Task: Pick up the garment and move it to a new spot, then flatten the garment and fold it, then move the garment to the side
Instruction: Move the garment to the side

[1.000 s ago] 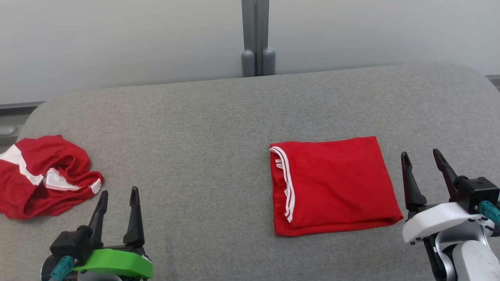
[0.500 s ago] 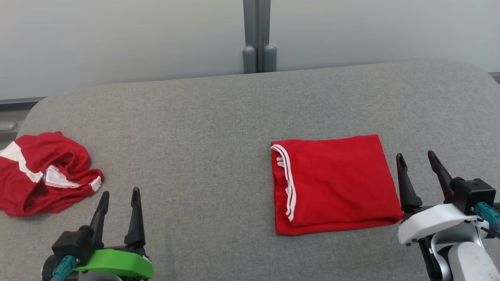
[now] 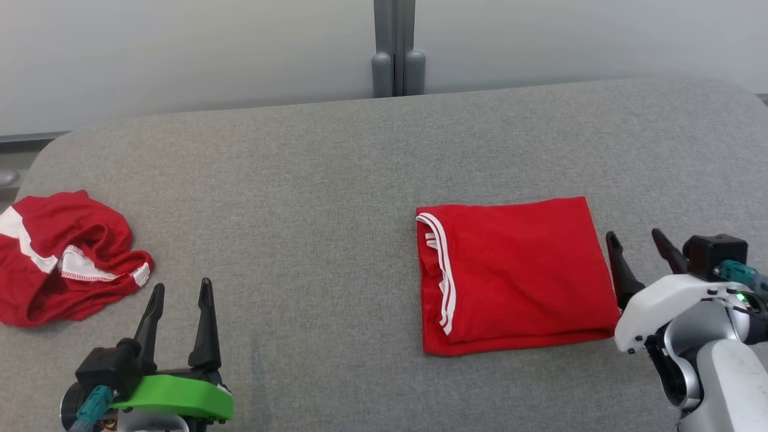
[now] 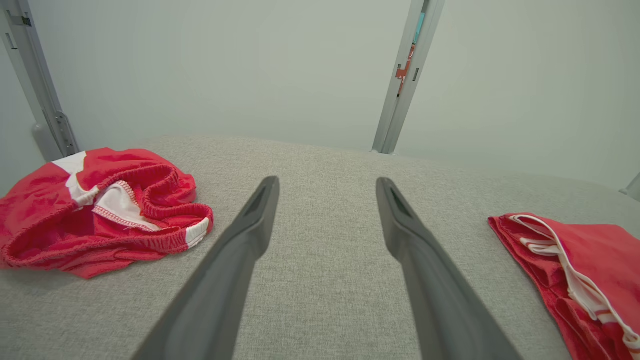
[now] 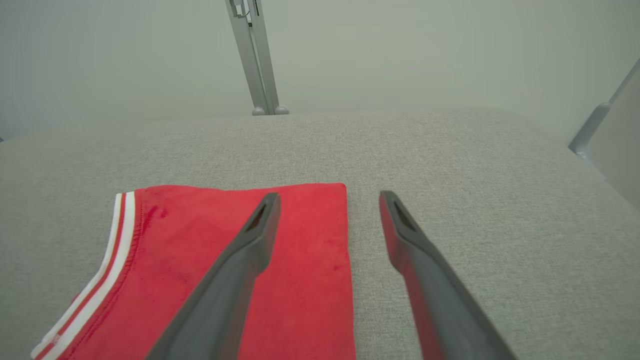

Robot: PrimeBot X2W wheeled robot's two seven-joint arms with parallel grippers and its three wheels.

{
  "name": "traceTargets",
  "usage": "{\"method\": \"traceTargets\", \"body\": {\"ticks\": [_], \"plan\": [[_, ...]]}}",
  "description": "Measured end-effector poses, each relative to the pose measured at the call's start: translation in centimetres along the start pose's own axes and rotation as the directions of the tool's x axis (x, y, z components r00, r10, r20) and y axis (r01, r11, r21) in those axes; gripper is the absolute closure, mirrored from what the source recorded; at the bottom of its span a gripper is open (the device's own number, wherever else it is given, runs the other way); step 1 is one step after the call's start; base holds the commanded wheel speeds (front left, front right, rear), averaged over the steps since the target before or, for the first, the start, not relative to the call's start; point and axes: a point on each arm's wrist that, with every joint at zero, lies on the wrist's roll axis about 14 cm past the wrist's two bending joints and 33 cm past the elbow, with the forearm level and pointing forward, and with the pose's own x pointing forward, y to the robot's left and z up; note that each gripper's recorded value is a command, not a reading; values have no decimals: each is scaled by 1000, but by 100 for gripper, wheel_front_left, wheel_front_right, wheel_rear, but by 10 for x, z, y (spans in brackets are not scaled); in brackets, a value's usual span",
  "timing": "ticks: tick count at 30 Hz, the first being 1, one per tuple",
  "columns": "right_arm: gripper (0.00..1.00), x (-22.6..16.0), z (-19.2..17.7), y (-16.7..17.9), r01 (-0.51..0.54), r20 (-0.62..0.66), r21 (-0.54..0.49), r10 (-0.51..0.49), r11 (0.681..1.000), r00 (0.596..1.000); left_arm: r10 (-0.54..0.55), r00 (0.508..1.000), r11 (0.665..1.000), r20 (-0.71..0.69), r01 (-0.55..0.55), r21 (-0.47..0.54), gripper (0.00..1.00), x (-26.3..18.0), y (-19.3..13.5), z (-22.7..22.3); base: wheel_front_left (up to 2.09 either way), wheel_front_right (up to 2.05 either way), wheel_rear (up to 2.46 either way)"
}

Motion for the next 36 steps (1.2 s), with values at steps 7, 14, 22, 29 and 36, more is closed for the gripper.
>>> {"method": "traceTargets", "body": {"ticks": [7,14,22,29,36], "plan": [[0,16,-50,-11,-24,-406,3,23,1000,914,-8,1000,1000,2,8,3,0,15,-1,-1,0,0,0],[0,30,-84,-20,1,-553,40,21,999,833,-12,1000,1000,-12,12,5,0,30,-1,-7,0,0,0],[0,45,-114,-4,-14,-620,105,76,994,781,5,999,1000,-41,-4,8,0,34,7,-18,0,0,0],[100,53,-126,-9,-44,-687,56,71,997,723,0,999,1000,-54,1,21,0,41,10,-23,0,0,0],[100,71,-94,-53,-60,-642,-126,-35,990,765,-59,998,998,-38,60,28,0,62,-5,-23,0,0,0]]}}
